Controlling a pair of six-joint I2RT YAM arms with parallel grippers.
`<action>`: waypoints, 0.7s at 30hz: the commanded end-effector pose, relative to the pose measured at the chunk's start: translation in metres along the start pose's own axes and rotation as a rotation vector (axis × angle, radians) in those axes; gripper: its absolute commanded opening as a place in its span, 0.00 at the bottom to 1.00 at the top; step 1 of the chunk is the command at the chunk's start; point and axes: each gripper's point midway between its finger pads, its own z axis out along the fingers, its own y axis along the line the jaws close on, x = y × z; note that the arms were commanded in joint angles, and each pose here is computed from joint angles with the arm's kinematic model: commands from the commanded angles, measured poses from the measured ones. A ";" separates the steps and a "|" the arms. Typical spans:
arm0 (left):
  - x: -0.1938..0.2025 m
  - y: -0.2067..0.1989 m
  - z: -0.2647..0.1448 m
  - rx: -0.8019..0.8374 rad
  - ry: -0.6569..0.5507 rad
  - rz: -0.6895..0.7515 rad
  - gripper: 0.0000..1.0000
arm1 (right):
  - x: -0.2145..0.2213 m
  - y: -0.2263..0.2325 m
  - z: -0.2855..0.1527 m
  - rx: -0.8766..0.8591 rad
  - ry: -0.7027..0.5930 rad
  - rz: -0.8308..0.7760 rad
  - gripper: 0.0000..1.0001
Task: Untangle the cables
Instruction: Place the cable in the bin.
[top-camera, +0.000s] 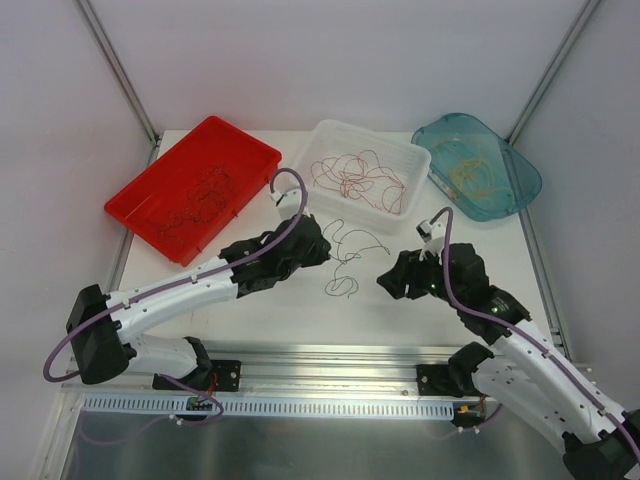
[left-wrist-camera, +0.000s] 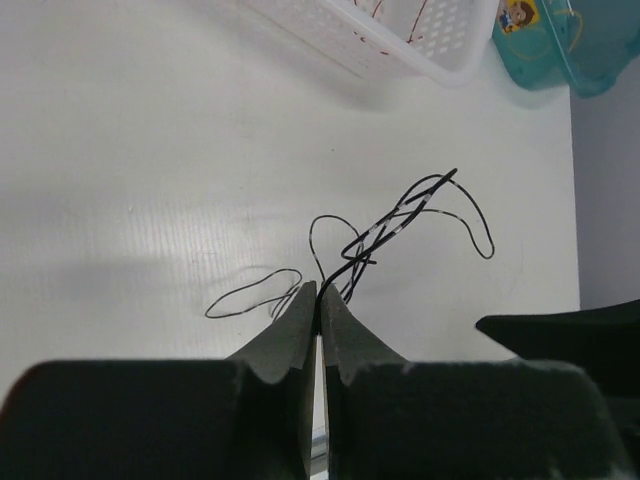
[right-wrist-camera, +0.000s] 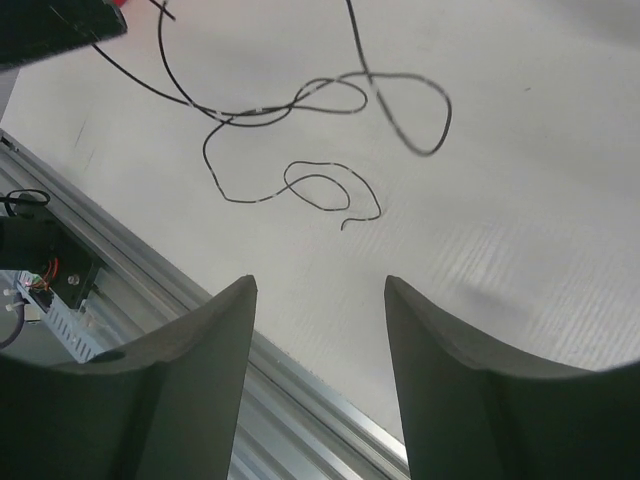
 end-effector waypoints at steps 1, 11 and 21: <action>-0.028 -0.003 -0.006 -0.048 -0.091 -0.155 0.00 | -0.012 0.018 0.012 -0.087 -0.089 0.035 0.58; -0.031 -0.013 -0.008 -0.041 -0.083 -0.316 0.00 | -0.016 0.064 0.042 -0.239 -0.131 0.032 0.64; -0.030 -0.020 -0.012 -0.014 -0.060 -0.346 0.00 | -0.021 0.070 0.076 -0.190 -0.127 -0.005 0.63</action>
